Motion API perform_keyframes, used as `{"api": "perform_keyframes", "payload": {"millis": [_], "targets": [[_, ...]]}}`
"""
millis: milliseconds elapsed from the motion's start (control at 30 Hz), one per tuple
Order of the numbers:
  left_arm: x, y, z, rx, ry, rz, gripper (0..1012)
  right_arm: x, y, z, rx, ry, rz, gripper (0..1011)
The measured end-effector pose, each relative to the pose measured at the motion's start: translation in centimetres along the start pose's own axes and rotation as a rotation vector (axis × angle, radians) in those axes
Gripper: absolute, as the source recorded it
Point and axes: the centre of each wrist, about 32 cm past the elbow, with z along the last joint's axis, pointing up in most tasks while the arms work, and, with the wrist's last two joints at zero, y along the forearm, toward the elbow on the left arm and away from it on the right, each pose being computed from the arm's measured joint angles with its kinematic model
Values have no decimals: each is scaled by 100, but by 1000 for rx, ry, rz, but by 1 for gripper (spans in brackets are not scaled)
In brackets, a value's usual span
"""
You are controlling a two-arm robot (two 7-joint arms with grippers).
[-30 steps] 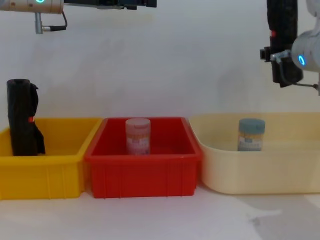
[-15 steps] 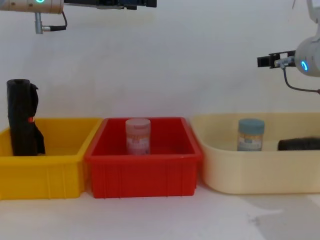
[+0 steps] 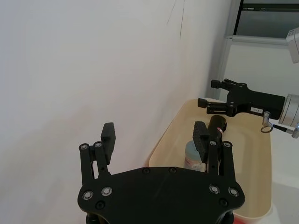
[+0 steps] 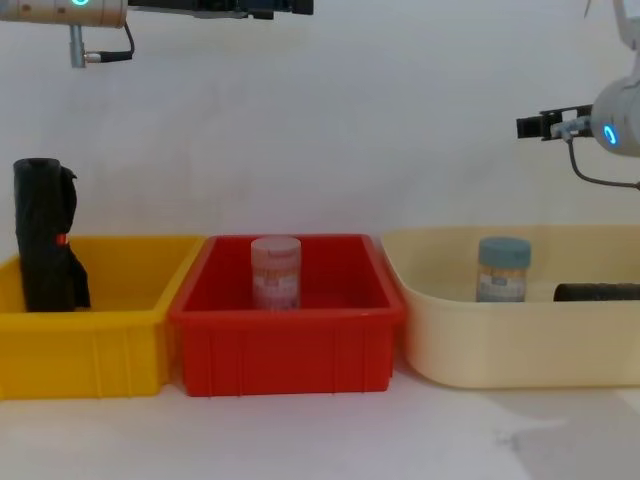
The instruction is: Pick up the garbage bag with the one hand and transfer it to the other hand.
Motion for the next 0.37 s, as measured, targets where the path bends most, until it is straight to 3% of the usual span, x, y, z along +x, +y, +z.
{"api": "perform_keyframes", "payload": {"millis": [367], "targets": [[0,0,0,0,0,0,1001,4,4,-2,-2,-1,-3,1000]]}}
